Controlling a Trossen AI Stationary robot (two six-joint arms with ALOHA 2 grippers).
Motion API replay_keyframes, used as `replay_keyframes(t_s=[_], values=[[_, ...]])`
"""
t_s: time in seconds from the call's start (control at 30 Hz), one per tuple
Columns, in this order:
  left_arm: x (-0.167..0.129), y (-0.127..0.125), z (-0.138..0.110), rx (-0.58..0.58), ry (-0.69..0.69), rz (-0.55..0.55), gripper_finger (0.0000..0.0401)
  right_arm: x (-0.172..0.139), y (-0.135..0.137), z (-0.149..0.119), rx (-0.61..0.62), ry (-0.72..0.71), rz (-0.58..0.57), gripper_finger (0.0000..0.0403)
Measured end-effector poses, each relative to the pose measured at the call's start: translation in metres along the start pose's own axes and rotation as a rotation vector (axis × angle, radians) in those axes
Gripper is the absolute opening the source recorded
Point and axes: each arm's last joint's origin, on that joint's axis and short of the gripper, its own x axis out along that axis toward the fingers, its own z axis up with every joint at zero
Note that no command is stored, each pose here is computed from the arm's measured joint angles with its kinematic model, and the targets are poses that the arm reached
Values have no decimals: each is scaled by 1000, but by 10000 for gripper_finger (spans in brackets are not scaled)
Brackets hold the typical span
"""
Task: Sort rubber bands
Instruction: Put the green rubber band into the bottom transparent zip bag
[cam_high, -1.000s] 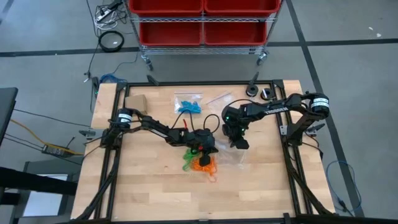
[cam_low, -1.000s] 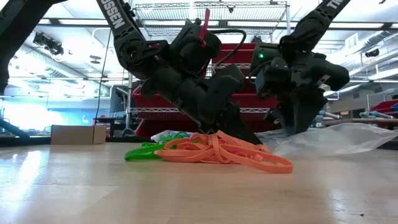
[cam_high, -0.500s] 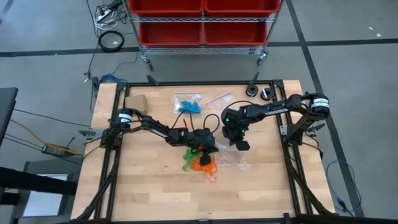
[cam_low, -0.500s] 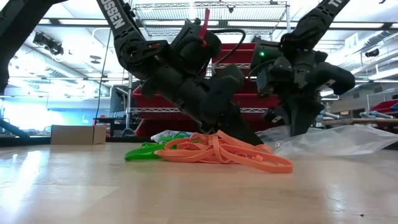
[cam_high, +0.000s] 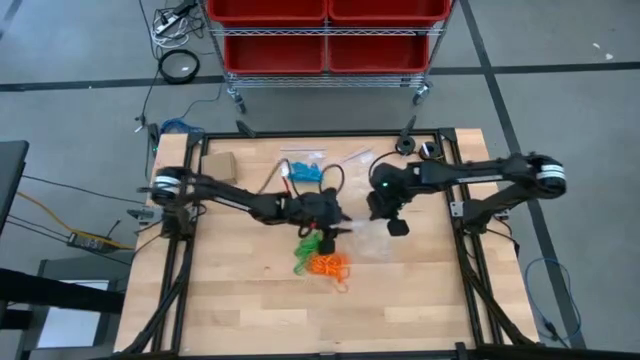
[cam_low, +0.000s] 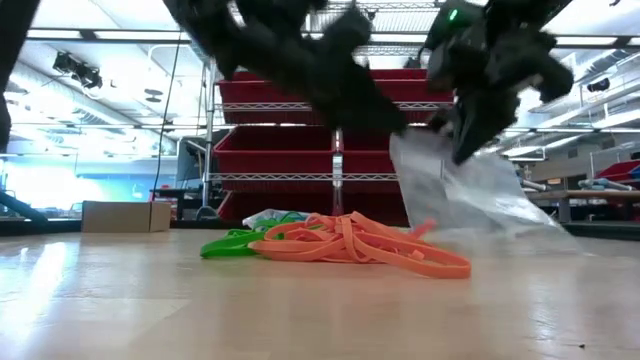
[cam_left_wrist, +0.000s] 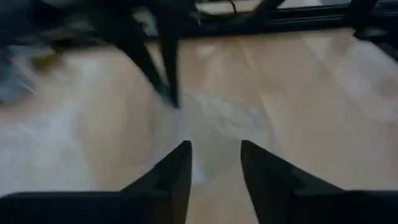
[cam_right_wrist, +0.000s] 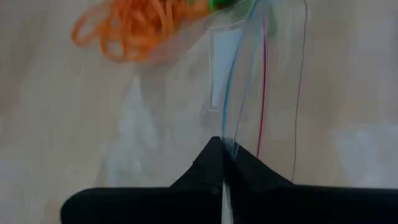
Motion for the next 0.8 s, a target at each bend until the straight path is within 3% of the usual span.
replay_keyframes(t_s=[0.13, 0.23, 0.33, 0.6, 0.8], values=[[-42, 3, 37, 181, -80, 58, 173, -21, 15, 17, -46, -63, -41, 0], [-67, 5, 58, 267, -142, 20, 180, -32, 26, 38, -98, -84, -53, 0], [-77, 8, 74, 316, -90, -54, 183, -37, 34, 60, -139, -68, -56, 0], [-106, -3, 119, 489, 28, -108, 184, -35, 38, 112, -219, 138, -105, 0], [-118, -10, 125, 516, 138, -159, 183, -43, 34, 144, -255, 133, -128, 0]])
